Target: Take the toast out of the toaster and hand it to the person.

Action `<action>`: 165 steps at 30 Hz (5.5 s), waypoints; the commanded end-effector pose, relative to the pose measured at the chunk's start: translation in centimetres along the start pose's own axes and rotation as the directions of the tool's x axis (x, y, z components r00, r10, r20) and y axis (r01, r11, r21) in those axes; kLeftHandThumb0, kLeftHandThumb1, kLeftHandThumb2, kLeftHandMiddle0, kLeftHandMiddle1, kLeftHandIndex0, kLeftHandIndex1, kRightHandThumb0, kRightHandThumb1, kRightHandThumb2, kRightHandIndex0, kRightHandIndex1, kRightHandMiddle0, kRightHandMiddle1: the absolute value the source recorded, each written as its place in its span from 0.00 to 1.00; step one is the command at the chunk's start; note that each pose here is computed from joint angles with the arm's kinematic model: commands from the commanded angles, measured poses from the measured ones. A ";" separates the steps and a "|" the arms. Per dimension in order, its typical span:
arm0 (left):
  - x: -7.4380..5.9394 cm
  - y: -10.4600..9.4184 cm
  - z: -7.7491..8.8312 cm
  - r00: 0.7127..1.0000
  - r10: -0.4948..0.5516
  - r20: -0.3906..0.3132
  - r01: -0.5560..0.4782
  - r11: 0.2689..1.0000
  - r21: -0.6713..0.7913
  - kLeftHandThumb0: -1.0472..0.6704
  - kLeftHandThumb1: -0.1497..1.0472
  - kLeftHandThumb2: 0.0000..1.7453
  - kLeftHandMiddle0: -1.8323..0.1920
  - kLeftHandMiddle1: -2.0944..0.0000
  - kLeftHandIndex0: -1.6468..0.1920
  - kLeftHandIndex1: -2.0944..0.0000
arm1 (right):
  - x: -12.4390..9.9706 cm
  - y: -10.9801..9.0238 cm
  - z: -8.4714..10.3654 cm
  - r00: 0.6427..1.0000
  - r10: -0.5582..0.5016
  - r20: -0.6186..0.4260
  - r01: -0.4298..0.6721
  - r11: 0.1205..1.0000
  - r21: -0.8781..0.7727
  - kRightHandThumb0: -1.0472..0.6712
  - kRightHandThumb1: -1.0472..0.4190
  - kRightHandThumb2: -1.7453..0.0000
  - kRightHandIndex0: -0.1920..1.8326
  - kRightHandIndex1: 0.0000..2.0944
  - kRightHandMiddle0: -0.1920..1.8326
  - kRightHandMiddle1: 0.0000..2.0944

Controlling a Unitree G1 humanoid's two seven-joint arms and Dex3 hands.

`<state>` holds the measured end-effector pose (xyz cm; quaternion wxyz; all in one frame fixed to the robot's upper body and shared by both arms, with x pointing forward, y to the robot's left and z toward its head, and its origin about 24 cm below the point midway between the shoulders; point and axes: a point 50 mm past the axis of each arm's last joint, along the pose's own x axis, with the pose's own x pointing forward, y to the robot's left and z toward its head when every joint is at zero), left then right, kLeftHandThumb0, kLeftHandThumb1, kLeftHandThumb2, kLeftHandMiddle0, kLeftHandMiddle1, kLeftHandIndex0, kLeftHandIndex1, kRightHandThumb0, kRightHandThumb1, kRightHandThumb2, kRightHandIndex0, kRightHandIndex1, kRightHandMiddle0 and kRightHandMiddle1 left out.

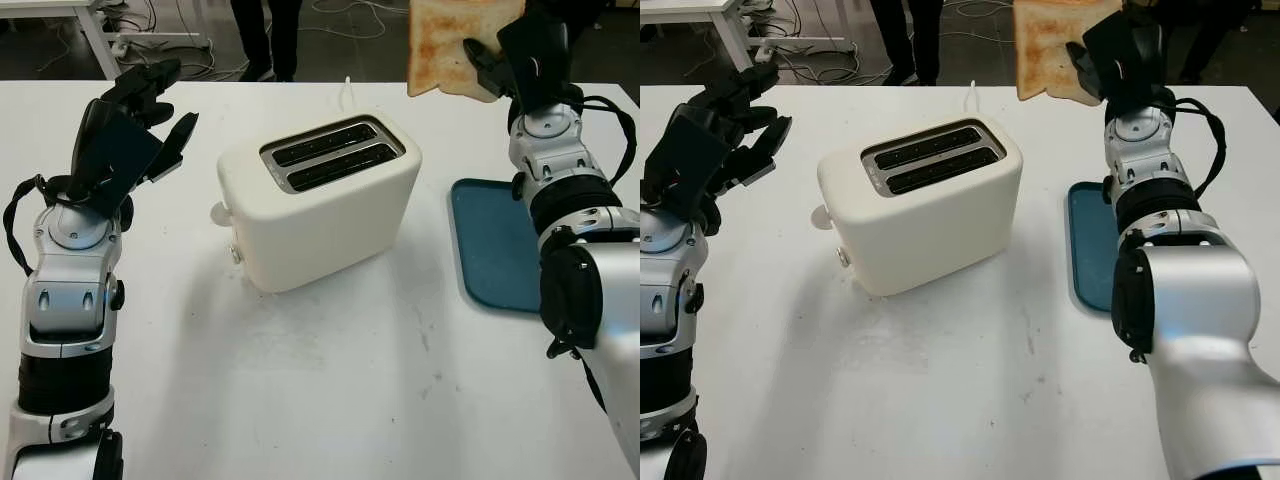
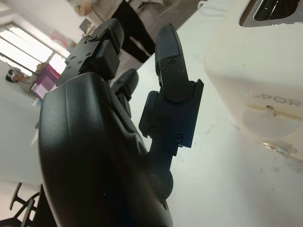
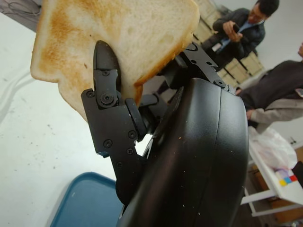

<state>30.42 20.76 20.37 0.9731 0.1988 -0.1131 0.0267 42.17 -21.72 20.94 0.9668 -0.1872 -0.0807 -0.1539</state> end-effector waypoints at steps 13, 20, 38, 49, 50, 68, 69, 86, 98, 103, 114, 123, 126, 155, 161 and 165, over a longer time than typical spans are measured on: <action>-0.2 0.1 -0.3 1.000 0.015 0.003 -0.015 1.000 0.011 0.34 0.89 0.27 0.90 0.58 0.72 0.92 | -0.7 1.0 -2.4 0.994 0.035 -0.102 -0.040 0.998 -0.053 0.50 0.09 0.78 0.46 0.83 0.28 0.83; -0.2 0.1 -0.2 1.000 0.001 0.004 -0.001 1.000 0.005 0.34 0.89 0.27 0.91 0.60 0.73 0.93 | -0.9 1.1 -2.7 0.993 0.028 -0.113 -0.034 0.998 -0.043 0.50 0.09 0.79 0.46 0.83 0.29 0.83; -0.1 0.1 -0.2 1.000 0.006 0.002 -0.006 1.000 -0.005 0.35 0.89 0.27 0.91 0.60 0.73 0.92 | -0.7 1.0 -2.2 0.994 0.013 -0.112 -0.014 1.000 -0.007 0.49 0.09 0.78 0.46 0.83 0.27 0.83; -0.2 0.1 -0.2 1.000 0.011 0.002 -0.011 1.000 0.004 0.35 0.89 0.26 0.90 0.60 0.73 0.92 | -0.7 1.0 -2.2 0.995 0.023 -0.099 -0.025 0.999 -0.020 0.51 0.09 0.79 0.47 0.83 0.30 0.83; -0.2 0.1 -0.1 1.000 0.010 0.003 -0.010 1.000 0.006 0.35 0.89 0.26 0.90 0.59 0.73 0.92 | -0.7 1.0 -2.2 0.994 0.021 -0.105 -0.022 1.000 -0.007 0.51 0.09 0.79 0.47 0.83 0.30 0.83; -0.3 0.2 -0.1 1.000 0.007 0.000 -0.007 1.000 0.000 0.35 0.89 0.27 0.91 0.60 0.74 0.91 | -0.8 1.0 -2.3 0.995 0.034 -0.099 -0.035 0.999 -0.006 0.51 0.09 0.78 0.47 0.83 0.29 0.83; -0.3 0.2 -0.1 1.000 0.006 0.002 -0.006 1.000 0.002 0.35 0.89 0.27 0.91 0.60 0.74 0.91 | -0.8 1.0 -2.4 0.995 0.034 -0.097 -0.036 0.999 -0.012 0.51 0.09 0.79 0.47 0.83 0.30 0.83; -0.1 0.1 -0.1 1.000 0.015 -0.001 -0.015 1.000 0.007 0.35 0.89 0.26 0.91 0.59 0.74 0.90 | -0.7 1.0 -2.3 0.995 0.035 -0.096 -0.036 0.999 -0.012 0.51 0.09 0.78 0.47 0.83 0.30 0.83; 0.0 0.1 -0.1 1.000 0.006 0.002 -0.006 1.000 0.009 0.34 0.89 0.27 0.91 0.59 0.74 0.90 | -0.6 1.2 -2.2 0.986 0.126 -0.105 -0.119 0.990 0.069 0.47 0.09 0.76 0.45 0.83 0.29 0.83; -0.1 0.1 -0.1 1.000 0.010 0.000 -0.010 1.000 0.008 0.35 0.89 0.27 0.91 0.61 0.75 0.90 | -0.6 1.1 -2.1 0.973 0.215 -0.081 -0.205 0.972 0.118 0.26 0.09 0.77 0.33 0.48 0.31 0.35; -1.0 0.2 -0.1 1.000 0.014 -0.006 -0.014 1.000 0.014 0.37 0.89 0.29 0.90 0.60 0.75 0.90 | -1.2 1.2 -2.5 0.946 0.323 0.001 -0.323 0.946 -0.014 0.19 0.09 0.63 0.10 0.00 0.10 0.00; -2.9 0.2 -0.8 0.997 0.075 -0.015 -0.076 0.992 -0.105 0.33 0.89 0.26 0.90 0.62 0.76 0.91 | -5.7 2.2 -5.4 0.886 0.418 0.198 -0.428 0.904 0.008 0.25 0.09 0.57 0.10 0.00 0.10 0.00; -3.9 0.1 -0.9 0.996 0.085 -0.021 -0.087 0.986 -0.139 0.32 0.89 0.26 0.91 0.64 0.76 0.91 | -7.8 2.1 -6.6 0.878 0.436 0.199 -0.452 0.891 0.040 0.27 0.09 0.55 0.10 0.00 0.10 0.00; -10.4 -7.1 -6.4 0.976 0.131 -0.176 -0.173 0.954 -0.245 0.26 0.89 0.33 0.88 0.68 0.75 0.94 | -22.9 5.5 -9.4 0.875 0.466 0.132 -0.465 0.732 0.498 0.23 0.09 0.48 0.09 0.00 0.09 0.00; -10.4 -7.8 -6.6 0.971 0.123 -0.206 -0.182 0.937 -0.297 0.23 0.89 0.31 0.90 0.68 0.76 0.95 | -23.0 5.8 -9.8 0.878 0.464 0.112 -0.456 0.745 0.486 0.27 0.09 0.47 0.09 0.00 0.09 0.00; -10.3 -7.8 -6.7 0.972 0.111 -0.207 -0.171 0.938 -0.300 0.24 0.89 0.32 0.90 0.68 0.76 0.96 | -23.0 5.9 -9.8 0.885 0.456 0.092 -0.437 0.746 0.502 0.25 0.09 0.49 0.09 0.00 0.09 0.00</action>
